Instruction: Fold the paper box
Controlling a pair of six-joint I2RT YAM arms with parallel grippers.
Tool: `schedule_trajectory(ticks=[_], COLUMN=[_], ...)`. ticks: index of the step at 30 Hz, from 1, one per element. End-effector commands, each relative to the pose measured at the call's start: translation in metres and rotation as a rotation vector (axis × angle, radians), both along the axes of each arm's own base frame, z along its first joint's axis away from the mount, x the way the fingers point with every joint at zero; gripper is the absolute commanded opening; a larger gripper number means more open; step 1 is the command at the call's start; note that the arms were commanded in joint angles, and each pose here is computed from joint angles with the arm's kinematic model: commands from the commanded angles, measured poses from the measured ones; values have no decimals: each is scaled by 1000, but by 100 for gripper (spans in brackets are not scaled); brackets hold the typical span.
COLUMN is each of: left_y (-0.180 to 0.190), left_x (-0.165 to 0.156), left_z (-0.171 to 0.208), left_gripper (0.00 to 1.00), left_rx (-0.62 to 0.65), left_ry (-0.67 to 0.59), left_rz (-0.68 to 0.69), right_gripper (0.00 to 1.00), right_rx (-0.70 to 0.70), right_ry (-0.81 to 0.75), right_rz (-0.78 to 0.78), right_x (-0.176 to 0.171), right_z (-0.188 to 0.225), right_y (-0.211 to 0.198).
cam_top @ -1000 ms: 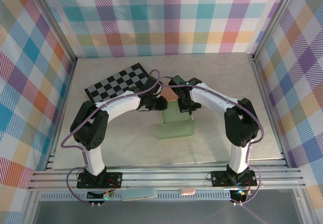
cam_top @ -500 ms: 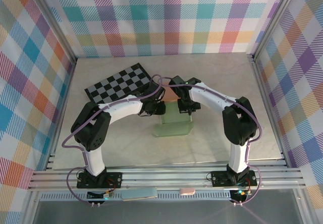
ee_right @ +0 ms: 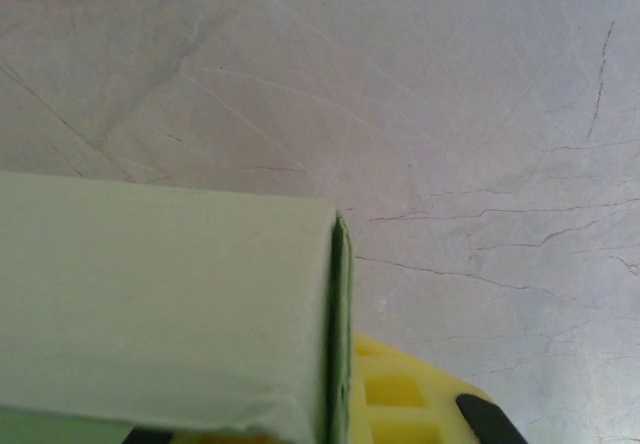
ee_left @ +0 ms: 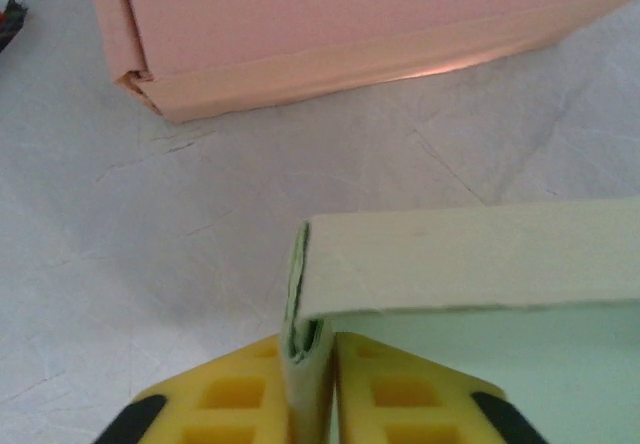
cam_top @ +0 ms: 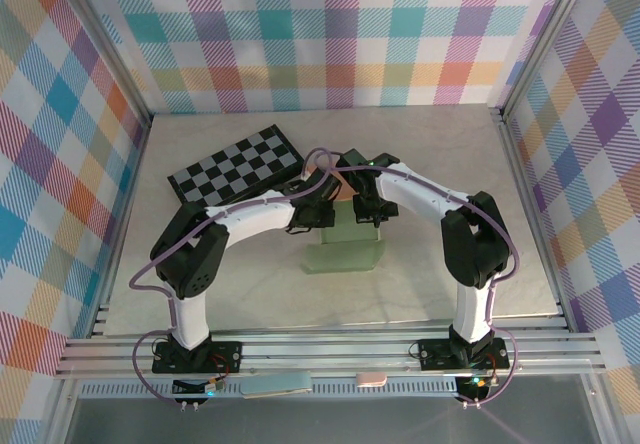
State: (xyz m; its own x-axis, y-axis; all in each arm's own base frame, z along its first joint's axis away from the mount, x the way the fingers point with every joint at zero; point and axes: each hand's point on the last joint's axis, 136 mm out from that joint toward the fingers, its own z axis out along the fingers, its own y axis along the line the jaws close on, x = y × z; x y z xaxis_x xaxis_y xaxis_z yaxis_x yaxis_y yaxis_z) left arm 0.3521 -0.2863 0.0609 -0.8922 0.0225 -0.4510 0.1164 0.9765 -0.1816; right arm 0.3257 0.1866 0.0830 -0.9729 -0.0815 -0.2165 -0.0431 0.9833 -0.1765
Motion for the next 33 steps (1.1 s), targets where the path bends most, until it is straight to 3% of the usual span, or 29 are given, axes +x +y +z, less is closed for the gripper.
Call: schedule_trajectory(ticks=[1,6,12,23,33], left_y=[2,-6,-18,5,5], left_x=[-5,-5,-17,-26,-13], left_z=[-17,-2,34,36,35], left_gripper=[21,37,45,42,30], left_rx=[48,-11,-154,-306,-478], left_ry=[46,27,16,115,117], left_rz=[-11,-35,-95,-118,-149], right_gripper=[0,0,0,0,0], right_rx=[-10,-13,-16,-11,-7], right_ry=[7,6,4,12,20], right_rz=[1,1,1,5,3], right_x=[-3,-3,-3,-4,-4], right_z=[6,6,6,2,1], right_y=[-3,-4,-4,-3,-4])
